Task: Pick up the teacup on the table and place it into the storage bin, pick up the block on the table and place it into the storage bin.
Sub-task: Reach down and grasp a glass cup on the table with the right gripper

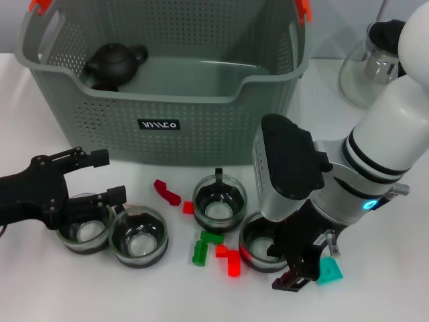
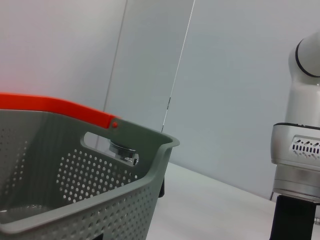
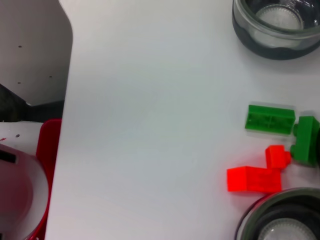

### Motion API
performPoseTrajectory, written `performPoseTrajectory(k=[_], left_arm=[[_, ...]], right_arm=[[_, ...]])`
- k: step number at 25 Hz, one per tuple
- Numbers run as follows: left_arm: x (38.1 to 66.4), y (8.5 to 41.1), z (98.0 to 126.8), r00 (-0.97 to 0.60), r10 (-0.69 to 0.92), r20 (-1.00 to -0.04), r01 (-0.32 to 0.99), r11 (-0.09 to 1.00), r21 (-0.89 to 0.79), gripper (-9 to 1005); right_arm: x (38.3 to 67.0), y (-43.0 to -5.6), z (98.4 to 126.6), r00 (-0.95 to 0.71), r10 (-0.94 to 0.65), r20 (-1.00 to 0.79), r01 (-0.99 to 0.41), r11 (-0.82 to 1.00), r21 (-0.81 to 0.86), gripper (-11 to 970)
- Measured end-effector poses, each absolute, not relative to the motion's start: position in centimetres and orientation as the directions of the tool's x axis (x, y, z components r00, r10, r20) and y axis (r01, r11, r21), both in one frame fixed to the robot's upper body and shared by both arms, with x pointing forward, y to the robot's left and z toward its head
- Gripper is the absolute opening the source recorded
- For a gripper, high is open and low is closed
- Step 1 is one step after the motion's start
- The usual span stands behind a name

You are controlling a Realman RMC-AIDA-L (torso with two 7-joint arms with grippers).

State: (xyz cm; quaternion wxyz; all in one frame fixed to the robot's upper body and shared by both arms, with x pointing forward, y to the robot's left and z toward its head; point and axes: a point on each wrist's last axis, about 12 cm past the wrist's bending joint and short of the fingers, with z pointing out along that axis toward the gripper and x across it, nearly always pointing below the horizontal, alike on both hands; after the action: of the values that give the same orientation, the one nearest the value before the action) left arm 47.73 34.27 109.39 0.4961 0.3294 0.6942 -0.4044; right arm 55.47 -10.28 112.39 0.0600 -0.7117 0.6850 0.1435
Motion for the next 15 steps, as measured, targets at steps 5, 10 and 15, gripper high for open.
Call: performPoseTrajectory(k=[5,10,15], left_arm=[[47.71,34.25,109.36,-0.292,0.054,-0.955,0.858,0.456,-0.236,842],[47.71,34.25,109.35,-0.292,0.052,-0.955,0.858,0.456,-0.237,841],[47.9,34.11,109.17,-0.298,0.051,-0.953,0.854,0.462,-0.242,842]], right_arm=[[55.66,-10.29,112.25,0.013,-0.96,-0.278,-0.995,-0.04,0.093,624],[55.64,-10.26,112.05,0.012,-0.964,-0.264,-0.996,-0.036,0.085,543],[55.66,-10.01,112.4,0.015,-0.96,-0.278,-0.996,-0.039,0.079,448]])
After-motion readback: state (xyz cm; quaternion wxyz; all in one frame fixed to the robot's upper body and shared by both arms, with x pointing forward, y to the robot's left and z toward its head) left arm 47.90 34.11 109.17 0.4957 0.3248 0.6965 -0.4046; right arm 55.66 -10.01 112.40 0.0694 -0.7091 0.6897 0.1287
